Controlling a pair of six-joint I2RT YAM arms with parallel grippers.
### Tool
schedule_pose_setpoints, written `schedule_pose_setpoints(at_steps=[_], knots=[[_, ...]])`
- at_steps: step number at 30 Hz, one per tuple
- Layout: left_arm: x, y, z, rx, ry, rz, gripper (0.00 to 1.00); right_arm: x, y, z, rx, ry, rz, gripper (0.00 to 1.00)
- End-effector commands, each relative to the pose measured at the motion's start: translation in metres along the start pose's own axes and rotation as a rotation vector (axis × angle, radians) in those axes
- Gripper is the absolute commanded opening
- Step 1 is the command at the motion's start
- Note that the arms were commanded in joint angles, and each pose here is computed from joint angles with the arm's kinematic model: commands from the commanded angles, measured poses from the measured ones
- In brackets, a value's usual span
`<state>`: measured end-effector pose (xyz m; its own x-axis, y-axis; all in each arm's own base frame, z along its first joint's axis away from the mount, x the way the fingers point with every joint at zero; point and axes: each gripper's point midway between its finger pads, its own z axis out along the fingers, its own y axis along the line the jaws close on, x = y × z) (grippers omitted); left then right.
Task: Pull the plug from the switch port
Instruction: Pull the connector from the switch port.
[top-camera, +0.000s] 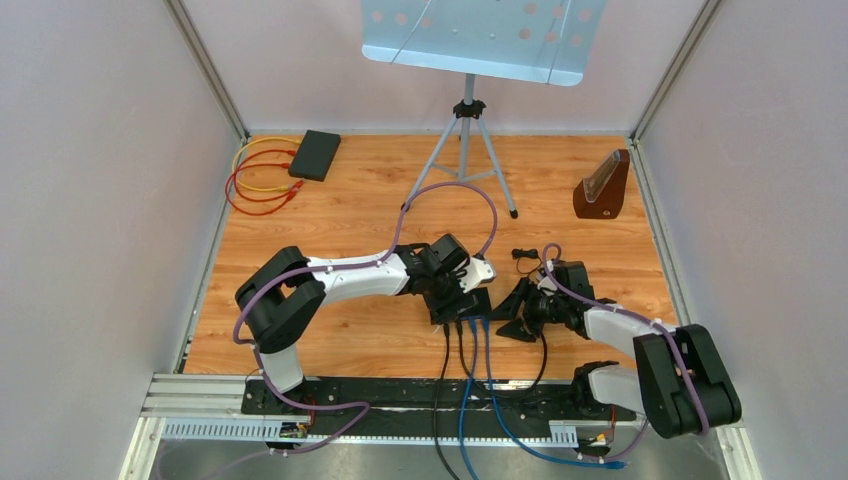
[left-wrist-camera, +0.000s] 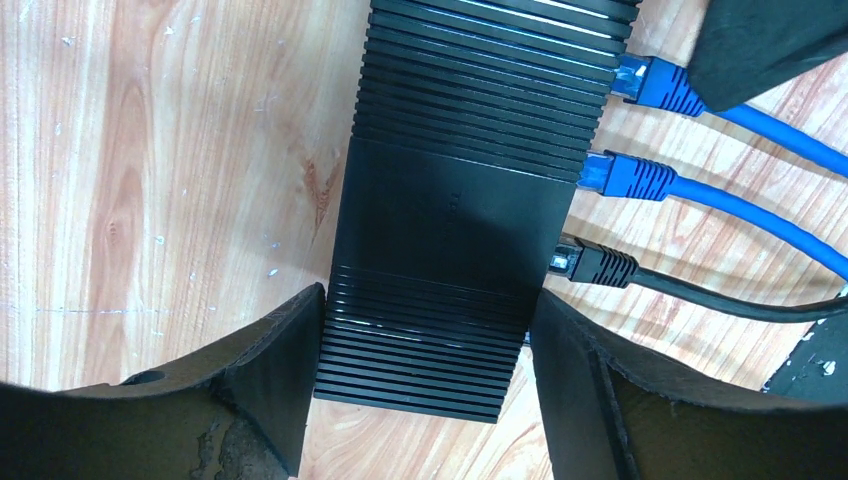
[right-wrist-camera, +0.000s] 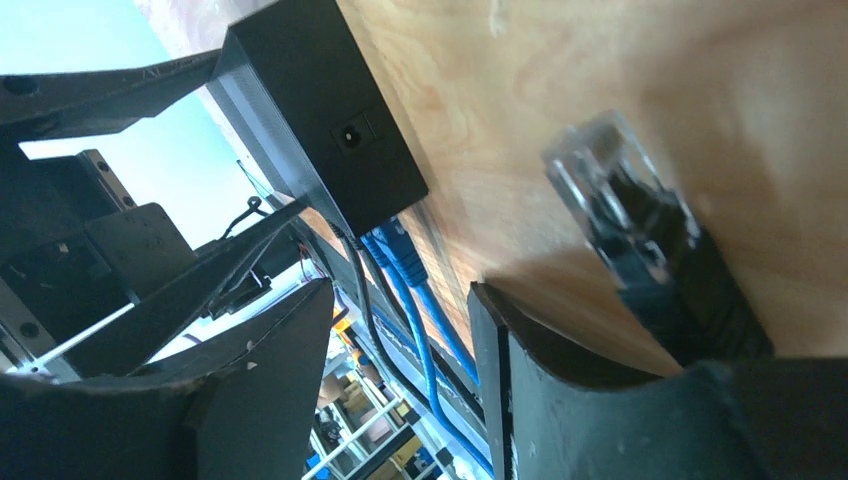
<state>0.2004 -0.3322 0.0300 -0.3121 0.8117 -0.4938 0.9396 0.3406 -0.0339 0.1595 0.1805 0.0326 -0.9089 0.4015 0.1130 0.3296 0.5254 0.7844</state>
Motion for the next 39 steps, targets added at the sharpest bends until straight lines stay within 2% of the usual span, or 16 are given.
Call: schedule_pose_setpoints(at_steps=[1, 10, 16, 24, 25, 27, 28, 29, 35, 39], knots=[[-0.002, 0.003, 0.0, -0.008, 0.016, 0.05, 0.75, -0.023, 0.019, 0.01, -0.041, -0.059, -0.041, 0.55], [0.007, 0.006, 0.0, -0.021, 0.044, 0.07, 0.71, -0.027, 0.024, 0.037, -0.033, -0.166, -0.037, 0.4], [0.009, 0.003, -0.001, -0.012, 0.049, 0.056, 0.7, -0.031, 0.015, 0.035, -0.01, -0.232, -0.019, 0.3], [0.018, 0.001, -0.001, -0.014, 0.055, 0.043, 0.7, -0.022, 0.018, 0.034, -0.051, -0.194, -0.095, 0.29], [0.019, 0.001, -0.001, -0.013, 0.059, 0.042, 0.69, -0.019, 0.019, 0.035, -0.062, -0.179, -0.114, 0.33], [0.021, 0.001, -0.001, -0.012, 0.06, 0.038, 0.69, -0.015, 0.016, 0.036, -0.059, -0.158, -0.118, 0.47], [0.022, 0.0, -0.001, -0.012, 0.06, 0.038, 0.69, -0.015, 0.014, 0.036, -0.054, -0.159, -0.114, 0.49], [0.022, 0.0, -0.002, -0.013, 0.058, 0.037, 0.69, -0.016, 0.013, 0.036, -0.053, -0.161, -0.112, 0.49], [0.027, 0.0, -0.003, -0.019, 0.06, 0.033, 0.69, -0.02, 0.014, 0.034, -0.044, -0.189, -0.118, 0.32], [0.026, 0.001, -0.004, -0.022, 0.058, 0.031, 0.68, -0.015, 0.025, 0.031, -0.095, -0.166, -0.181, 0.36]])
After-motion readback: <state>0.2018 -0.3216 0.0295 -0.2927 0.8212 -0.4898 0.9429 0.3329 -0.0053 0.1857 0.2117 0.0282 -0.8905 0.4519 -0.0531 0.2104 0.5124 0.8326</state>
